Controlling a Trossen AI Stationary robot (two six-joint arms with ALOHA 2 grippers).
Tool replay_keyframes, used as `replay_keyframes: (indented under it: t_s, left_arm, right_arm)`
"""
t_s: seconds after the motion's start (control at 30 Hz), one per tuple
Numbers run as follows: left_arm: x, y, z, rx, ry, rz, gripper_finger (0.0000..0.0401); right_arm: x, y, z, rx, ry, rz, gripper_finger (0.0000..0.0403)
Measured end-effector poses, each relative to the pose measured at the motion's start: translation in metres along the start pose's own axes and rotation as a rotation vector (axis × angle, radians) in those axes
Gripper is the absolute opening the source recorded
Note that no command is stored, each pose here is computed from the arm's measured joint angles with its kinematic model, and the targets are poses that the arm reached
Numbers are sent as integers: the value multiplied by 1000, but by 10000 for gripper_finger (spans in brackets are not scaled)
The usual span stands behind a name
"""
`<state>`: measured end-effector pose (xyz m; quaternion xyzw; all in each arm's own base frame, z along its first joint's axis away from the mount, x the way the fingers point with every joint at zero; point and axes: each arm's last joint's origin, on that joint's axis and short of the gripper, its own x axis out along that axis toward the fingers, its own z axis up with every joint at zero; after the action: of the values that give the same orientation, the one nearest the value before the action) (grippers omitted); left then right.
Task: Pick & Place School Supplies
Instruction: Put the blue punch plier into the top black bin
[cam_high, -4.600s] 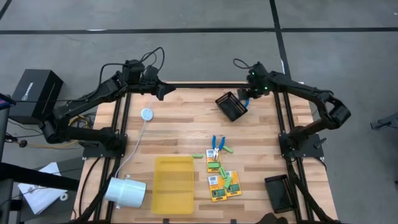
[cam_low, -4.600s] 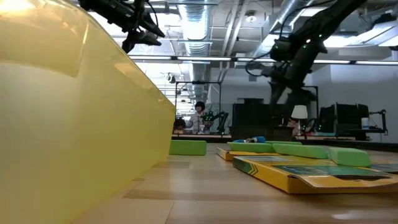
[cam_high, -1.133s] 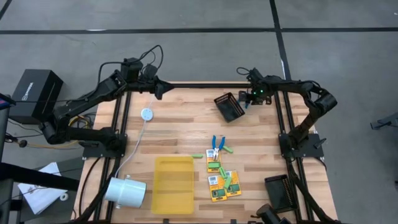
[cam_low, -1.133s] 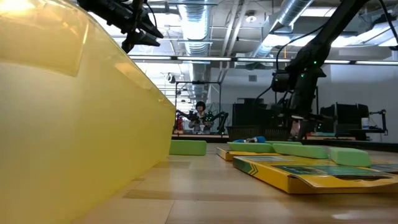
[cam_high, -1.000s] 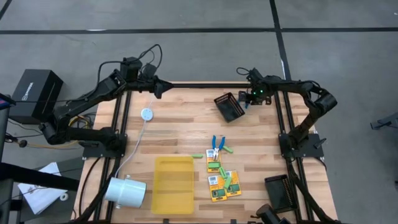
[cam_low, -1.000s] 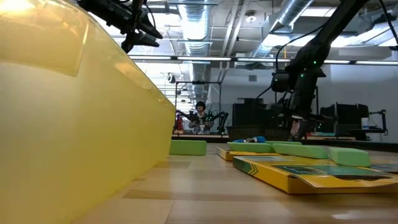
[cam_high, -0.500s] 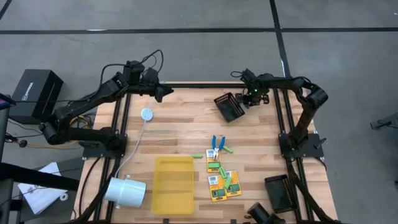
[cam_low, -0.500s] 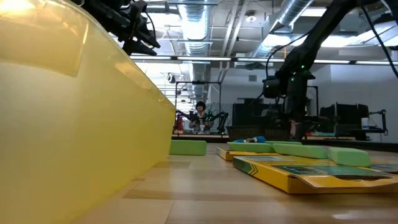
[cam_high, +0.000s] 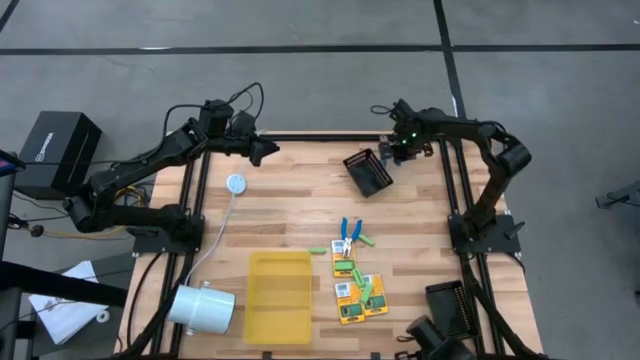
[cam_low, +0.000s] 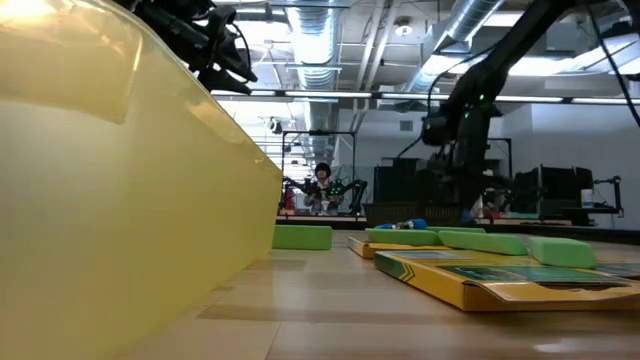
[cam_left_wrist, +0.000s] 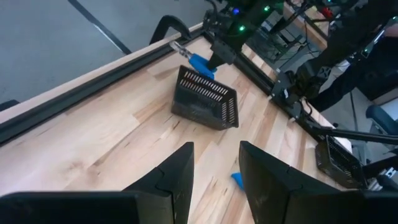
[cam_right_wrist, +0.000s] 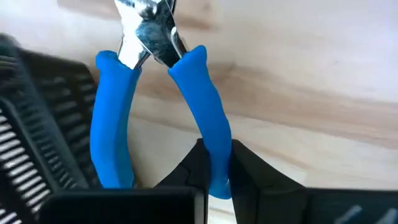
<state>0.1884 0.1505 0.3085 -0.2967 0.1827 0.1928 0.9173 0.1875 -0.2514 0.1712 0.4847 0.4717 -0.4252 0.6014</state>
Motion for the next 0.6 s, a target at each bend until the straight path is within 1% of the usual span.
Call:
replay_keyframes:
  t_s: [0.1, 0.23, 0.33, 0.47, 0.6]
  left_arm:
    - [0, -1, 2, -16, -19, -7, 121]
    - [0, -2, 5, -10, -51, -20, 121]
    - [0, -2, 6, -5, -63, -24, 121]
    - [0, -3, 7, -4, -65, -25, 121]
    - [0, -3, 7, -14, -71, -28, 121]
  right_arm:
    - [-19, -7, 1, 21, -56, 6, 26]
    - [-39, -19, -1, 44, -90, 14, 26]
    - [-51, -18, -6, 22, -101, 43, 26]
    - [-57, -1, -17, -47, -89, 108, 26]
    - [-54, 21, -32, -132, -59, 121, 26]
